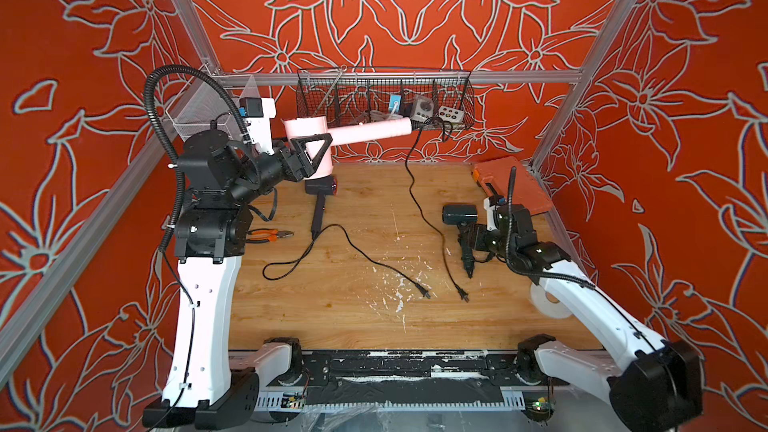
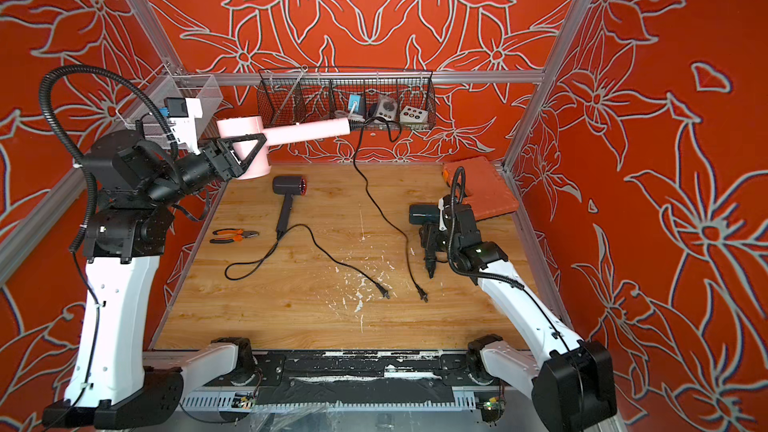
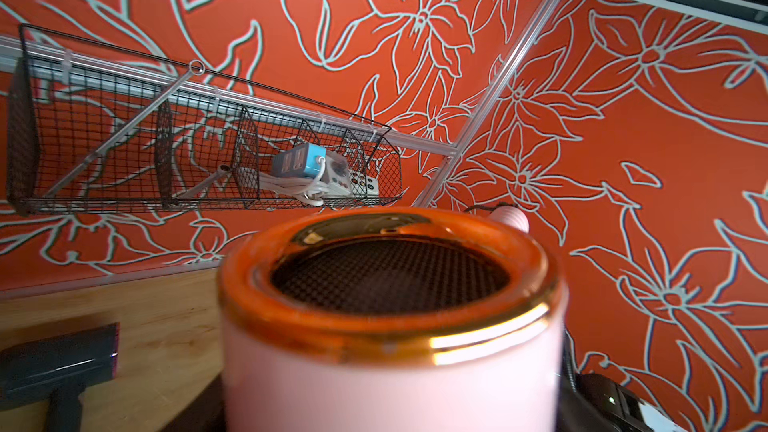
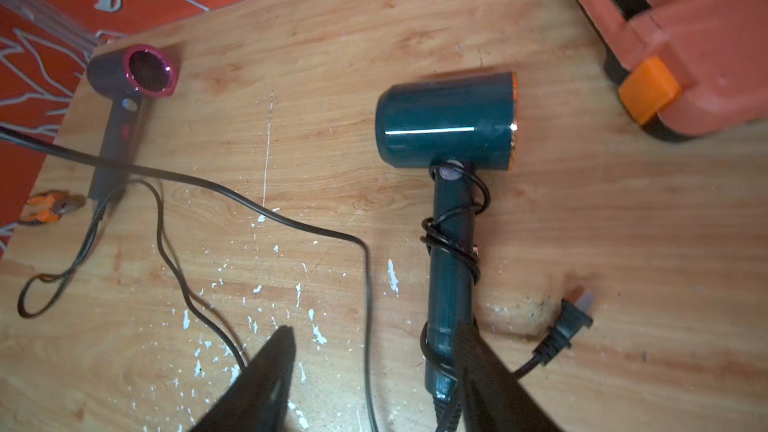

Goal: Wrap the cord around the hair dryer
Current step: Adjust the power cord, then wrap the power cord around the hair dryer.

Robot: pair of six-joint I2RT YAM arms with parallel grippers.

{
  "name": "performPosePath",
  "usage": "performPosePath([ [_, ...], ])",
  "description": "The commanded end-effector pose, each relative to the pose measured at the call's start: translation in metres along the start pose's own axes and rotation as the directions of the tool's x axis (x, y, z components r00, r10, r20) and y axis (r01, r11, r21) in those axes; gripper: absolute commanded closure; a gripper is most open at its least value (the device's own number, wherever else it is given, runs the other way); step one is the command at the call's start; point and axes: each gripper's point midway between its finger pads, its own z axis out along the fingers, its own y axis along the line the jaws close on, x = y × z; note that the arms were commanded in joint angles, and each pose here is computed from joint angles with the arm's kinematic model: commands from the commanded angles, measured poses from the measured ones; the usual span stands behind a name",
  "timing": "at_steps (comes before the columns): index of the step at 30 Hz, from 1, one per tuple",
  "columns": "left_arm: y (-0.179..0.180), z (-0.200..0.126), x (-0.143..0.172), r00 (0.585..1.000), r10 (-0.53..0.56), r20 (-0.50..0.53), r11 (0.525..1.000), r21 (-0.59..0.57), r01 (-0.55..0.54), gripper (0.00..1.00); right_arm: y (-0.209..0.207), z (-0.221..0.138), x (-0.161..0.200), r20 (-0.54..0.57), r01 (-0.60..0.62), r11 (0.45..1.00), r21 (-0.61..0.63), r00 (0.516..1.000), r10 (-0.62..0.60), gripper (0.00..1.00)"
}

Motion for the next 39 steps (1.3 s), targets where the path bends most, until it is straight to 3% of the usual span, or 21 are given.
performPosePath([
  [1,-0.034,-0.014,-0.019,0.997,0.032,0.072,0.994,0.105,-0.040,1.00,0.052,-0.021,-0.053,0.191,0.125,0.974,-0.187,0.977,-0.089,0.29],
  [4,-0.032,-0.010,-0.013,0.998,-0.007,0.062,0.992,0.123,-0.001,1.00,0.091,-0.038,-0.075,0.332,0.257,0.924,-0.282,0.930,-0.157,0.25],
  [9,-0.025,-0.001,0.000,0.997,-0.062,0.038,0.990,0.130,0.057,1.00,0.154,-0.059,-0.094,0.521,0.492,0.810,-0.319,0.805,-0.284,0.20],
  [15,-0.017,0.003,0.018,0.997,-0.079,0.010,0.991,0.107,0.077,1.00,0.201,-0.081,-0.117,0.661,0.585,0.746,-0.317,0.700,-0.269,0.18],
  [20,-0.013,0.006,0.031,0.995,-0.099,-0.012,0.989,0.107,0.100,1.00,0.214,-0.079,-0.136,0.686,0.569,0.771,-0.287,0.684,-0.250,0.17],
  [28,-0.009,0.014,0.046,0.991,-0.127,-0.040,0.984,0.120,0.131,1.00,0.239,-0.071,-0.147,0.699,0.537,0.742,-0.402,0.703,-0.130,0.19],
  [30,-0.008,0.014,0.049,0.991,-0.130,-0.043,0.984,0.117,0.134,1.00,0.241,-0.069,-0.148,0.705,0.522,0.741,-0.423,0.703,-0.093,0.28],
  [33,-0.003,0.013,0.052,0.992,-0.122,-0.042,0.988,0.089,0.125,1.00,0.240,-0.071,-0.149,0.710,0.503,0.741,-0.444,0.702,-0.051,0.65],
  [35,0.002,0.013,0.054,0.993,-0.108,-0.041,0.992,0.060,0.110,1.00,0.233,-0.070,-0.147,0.704,0.485,0.761,-0.431,0.708,-0.053,0.99],
  [39,0.018,0.013,0.053,0.997,-0.068,-0.032,0.997,-0.036,0.066,1.00,0.210,-0.066,-0.134,0.678,0.473,0.814,-0.339,0.722,-0.138,1.00],
])
